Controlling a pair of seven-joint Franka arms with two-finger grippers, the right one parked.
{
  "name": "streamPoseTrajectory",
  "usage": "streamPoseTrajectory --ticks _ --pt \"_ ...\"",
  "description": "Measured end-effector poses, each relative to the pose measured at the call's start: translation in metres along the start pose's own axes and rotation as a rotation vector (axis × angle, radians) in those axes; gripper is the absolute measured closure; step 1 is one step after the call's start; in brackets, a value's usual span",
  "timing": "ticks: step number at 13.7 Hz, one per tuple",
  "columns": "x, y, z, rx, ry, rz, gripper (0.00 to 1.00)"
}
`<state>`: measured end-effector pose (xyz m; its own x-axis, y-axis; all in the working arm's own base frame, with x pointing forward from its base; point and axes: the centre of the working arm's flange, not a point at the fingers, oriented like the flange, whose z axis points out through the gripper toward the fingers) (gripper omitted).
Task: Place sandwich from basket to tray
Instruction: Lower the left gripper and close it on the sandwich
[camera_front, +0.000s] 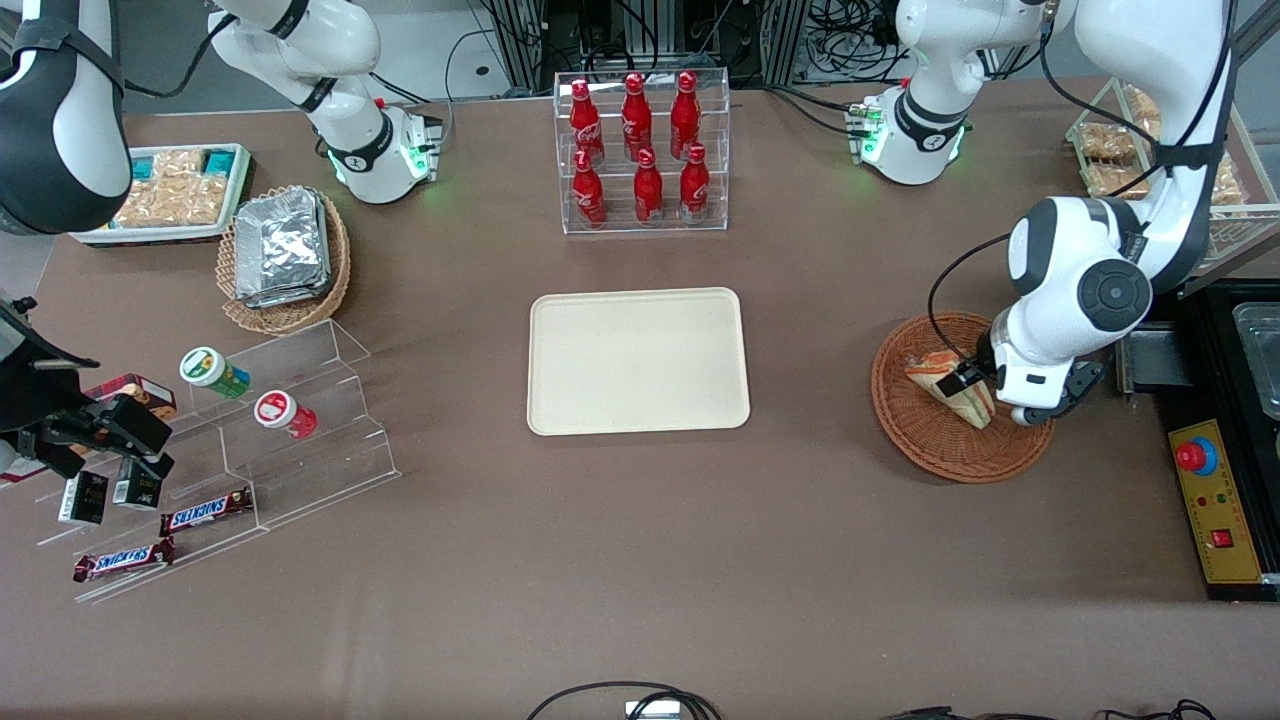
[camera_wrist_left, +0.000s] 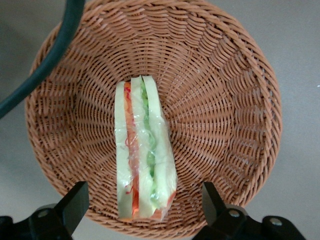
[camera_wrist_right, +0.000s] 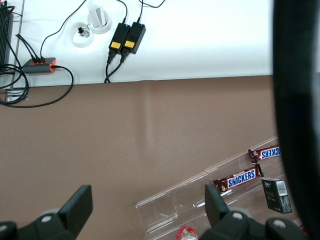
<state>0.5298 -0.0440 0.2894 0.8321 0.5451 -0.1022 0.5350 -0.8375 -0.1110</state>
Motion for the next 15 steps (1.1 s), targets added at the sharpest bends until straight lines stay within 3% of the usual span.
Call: streamPoseTrajectory --ticks 7,9,12,14,15 --pt "-0.001 0.002 0.043 0.005 -0.026 -0.035 0.0" --pt "-0.003 0.001 0.053 0.008 -0.027 -0.033 0.05" --pt "-0.003 -0.002 0.06 0.029 -0.024 -0.019 0.41" --pt "-0.003 -0.002 0.06 0.033 -0.022 -0.016 0.59" --pt "-0.003 -0.003 0.058 0.035 -0.023 -0.016 0.63"
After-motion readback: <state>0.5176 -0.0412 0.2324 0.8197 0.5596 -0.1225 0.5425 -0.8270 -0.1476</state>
